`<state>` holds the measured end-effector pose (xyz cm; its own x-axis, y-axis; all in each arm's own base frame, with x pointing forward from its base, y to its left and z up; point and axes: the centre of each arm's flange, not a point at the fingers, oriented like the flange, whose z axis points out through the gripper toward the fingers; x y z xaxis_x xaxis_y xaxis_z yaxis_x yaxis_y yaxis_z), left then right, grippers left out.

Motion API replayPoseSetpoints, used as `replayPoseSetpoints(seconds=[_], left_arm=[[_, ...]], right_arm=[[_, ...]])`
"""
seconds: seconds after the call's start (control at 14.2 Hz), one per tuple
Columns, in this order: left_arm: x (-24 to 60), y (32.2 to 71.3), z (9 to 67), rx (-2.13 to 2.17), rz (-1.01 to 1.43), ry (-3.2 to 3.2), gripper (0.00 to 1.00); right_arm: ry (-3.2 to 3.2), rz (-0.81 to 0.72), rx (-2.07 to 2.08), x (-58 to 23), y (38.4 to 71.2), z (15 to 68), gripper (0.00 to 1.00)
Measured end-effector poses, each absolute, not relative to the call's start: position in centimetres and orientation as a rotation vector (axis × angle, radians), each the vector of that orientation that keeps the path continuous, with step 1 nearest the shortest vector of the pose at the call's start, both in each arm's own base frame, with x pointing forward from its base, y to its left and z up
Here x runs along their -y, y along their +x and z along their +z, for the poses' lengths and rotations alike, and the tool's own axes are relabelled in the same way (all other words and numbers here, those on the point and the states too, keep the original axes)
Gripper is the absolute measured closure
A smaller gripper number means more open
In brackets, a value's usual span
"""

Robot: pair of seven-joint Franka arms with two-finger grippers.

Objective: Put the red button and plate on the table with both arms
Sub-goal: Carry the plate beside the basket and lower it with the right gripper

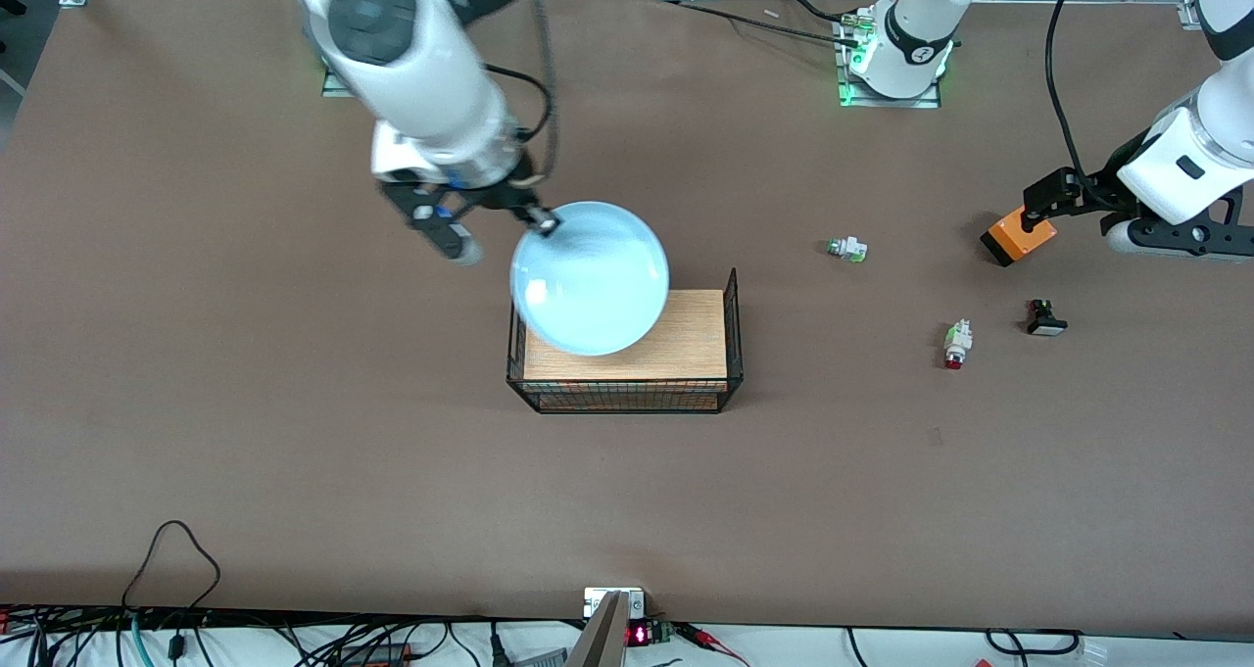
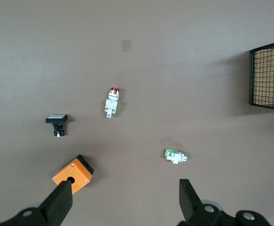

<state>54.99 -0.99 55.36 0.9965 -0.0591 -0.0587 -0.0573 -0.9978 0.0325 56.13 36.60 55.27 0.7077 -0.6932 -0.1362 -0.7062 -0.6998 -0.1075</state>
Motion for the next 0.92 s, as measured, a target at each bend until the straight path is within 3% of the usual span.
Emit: replayPoseSetpoints(seconds=[0.42, 0.71, 0.92], left_arm=[[1.1, 55.0, 55.4, 0.094, -0.092, 3.108, 0.00], [1.1, 55.0, 55.4, 0.095, -0.092, 3.108, 0.00], [1.2, 55.0, 55.4, 0.097, -0.092, 3.108, 0.00]], right_arm=[[-2.770, 0.198, -0.969, -19.0, 63.1, 56.0, 0.97], [-2.876, 0.301, -0.624, -8.4, 64.8, 52.1, 0.97], [-2.996, 0.358, -0.338, -2.2, 64.9, 46.2, 0.97]])
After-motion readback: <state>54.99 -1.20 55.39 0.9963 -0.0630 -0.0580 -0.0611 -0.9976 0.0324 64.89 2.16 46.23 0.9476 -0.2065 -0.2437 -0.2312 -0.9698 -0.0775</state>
